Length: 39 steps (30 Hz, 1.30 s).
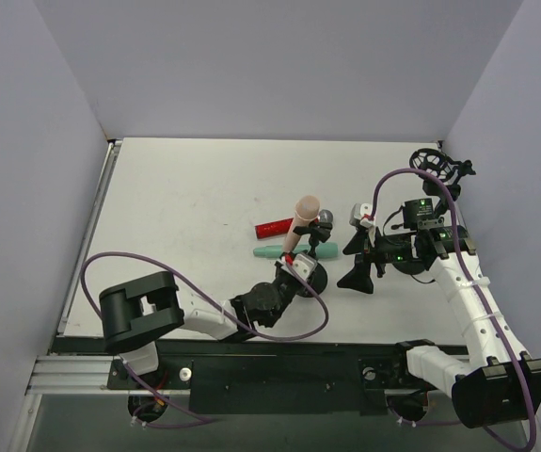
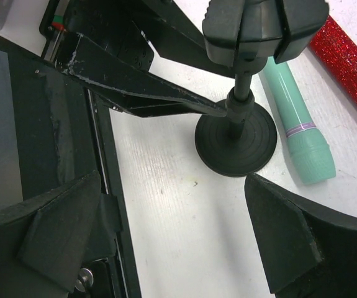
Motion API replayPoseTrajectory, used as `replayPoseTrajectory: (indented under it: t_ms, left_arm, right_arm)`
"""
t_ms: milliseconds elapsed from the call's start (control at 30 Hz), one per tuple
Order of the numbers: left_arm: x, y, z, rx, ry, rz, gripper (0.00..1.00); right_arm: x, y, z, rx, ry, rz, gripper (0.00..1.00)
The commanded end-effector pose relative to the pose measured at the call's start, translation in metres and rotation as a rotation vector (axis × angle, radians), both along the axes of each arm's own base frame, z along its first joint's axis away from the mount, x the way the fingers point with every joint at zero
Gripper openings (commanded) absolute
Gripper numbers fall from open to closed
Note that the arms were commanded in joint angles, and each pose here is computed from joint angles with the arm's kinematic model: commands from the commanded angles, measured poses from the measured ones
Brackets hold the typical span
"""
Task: Attach the microphones to the stand
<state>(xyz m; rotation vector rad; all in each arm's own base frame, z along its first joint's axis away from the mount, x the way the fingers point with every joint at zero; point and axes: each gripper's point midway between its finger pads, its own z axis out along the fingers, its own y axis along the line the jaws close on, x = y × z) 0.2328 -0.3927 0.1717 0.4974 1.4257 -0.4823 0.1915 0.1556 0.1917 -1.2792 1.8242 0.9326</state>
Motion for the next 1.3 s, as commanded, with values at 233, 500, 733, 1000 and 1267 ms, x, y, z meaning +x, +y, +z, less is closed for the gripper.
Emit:
replayPoseTrajectory:
  t_ms: [233,500,733,1000,1267]
  left_arm:
    - [0.018,-0.002,0.039,-0.161,-0.038,0.103,0.46]
    - [0.024,-0.013,0.038,-0.183,-0.039,0.126,0.34]
    - [0.024,-0.016,0.044,-0.186,-0.061,0.111,0.00]
    - [-0.002,-0.006,0.071,-0.197,-0.092,-0.019,0.00]
    - [0.007,0.053,0.089,-0.148,-0.036,-0.084,0.00]
  right_arm:
    - [-0.005,0.003,0.005,0.023,-0.003,0.024,0.94]
    - [-0.005,0.003,0.006,0.023,-0.007,0.024,0.94]
    - [-0.006,0.002,0.006,0.023,-0.009,0.024,0.94]
    - [-0.006,0.002,0.006,0.021,-0.009,0.028,0.94]
    - [-0.007,0.001,0.005,0.014,-0.009,0.032,0.94]
